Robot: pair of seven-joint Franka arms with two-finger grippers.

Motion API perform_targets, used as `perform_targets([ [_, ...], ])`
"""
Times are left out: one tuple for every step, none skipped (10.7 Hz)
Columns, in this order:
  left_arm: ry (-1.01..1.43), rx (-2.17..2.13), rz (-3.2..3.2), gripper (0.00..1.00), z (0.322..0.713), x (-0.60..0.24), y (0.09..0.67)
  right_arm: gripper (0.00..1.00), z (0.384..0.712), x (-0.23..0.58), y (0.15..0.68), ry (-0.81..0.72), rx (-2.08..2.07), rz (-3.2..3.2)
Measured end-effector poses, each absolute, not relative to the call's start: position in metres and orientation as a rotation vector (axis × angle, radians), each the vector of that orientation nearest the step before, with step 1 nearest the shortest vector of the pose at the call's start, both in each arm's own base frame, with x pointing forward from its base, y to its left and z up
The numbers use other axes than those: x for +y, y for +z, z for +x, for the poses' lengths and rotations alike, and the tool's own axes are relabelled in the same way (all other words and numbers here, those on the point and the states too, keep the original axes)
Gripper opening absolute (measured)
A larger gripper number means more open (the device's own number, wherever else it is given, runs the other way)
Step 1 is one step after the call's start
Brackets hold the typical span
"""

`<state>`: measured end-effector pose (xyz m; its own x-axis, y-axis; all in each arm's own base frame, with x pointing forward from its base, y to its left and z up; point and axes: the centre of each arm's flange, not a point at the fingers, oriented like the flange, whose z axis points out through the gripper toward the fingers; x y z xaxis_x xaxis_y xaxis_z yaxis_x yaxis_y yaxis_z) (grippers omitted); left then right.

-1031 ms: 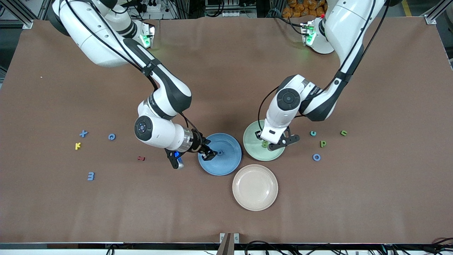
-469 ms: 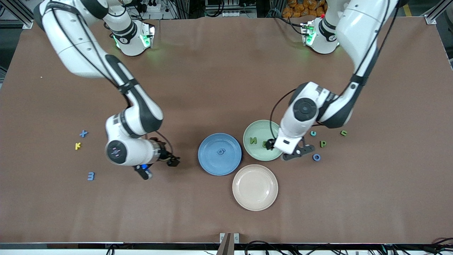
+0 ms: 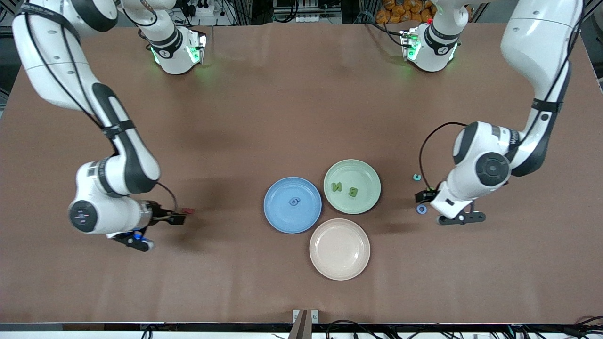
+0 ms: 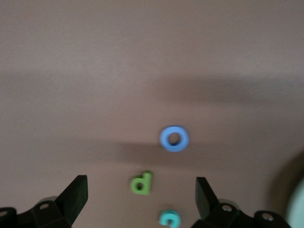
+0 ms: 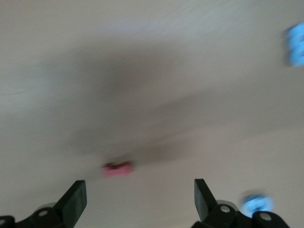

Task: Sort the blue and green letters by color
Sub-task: 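Grasp the green p with the left gripper while the right gripper grasps the blue x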

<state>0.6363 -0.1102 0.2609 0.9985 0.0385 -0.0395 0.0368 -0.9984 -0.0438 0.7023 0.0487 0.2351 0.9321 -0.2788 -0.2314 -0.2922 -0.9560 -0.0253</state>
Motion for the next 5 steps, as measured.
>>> perform_targets([
  [0.048,-0.028,-3.116,1.0,0.629,-0.092,0.249,1.0,0.701,0.018,0.233,0.346,0.368,-3.053],
  [0.034,-0.014,-3.133,1.0,0.617,-0.084,0.237,1.0,0.696,0.006,0.231,0.318,0.31,-3.086],
  [0.023,-0.003,-3.144,1.0,0.603,-0.082,0.227,1.0,0.688,0.008,0.231,0.253,0.271,-3.111],
  [0.016,0.008,-3.15,1.0,0.589,-0.083,0.219,1.0,0.673,0.013,0.229,0.17,0.241,-3.125],
  [0.009,0.027,-3.152,0.96,0.581,-0.085,0.213,1.0,0.651,0.008,0.225,0.121,0.234,-3.135],
])
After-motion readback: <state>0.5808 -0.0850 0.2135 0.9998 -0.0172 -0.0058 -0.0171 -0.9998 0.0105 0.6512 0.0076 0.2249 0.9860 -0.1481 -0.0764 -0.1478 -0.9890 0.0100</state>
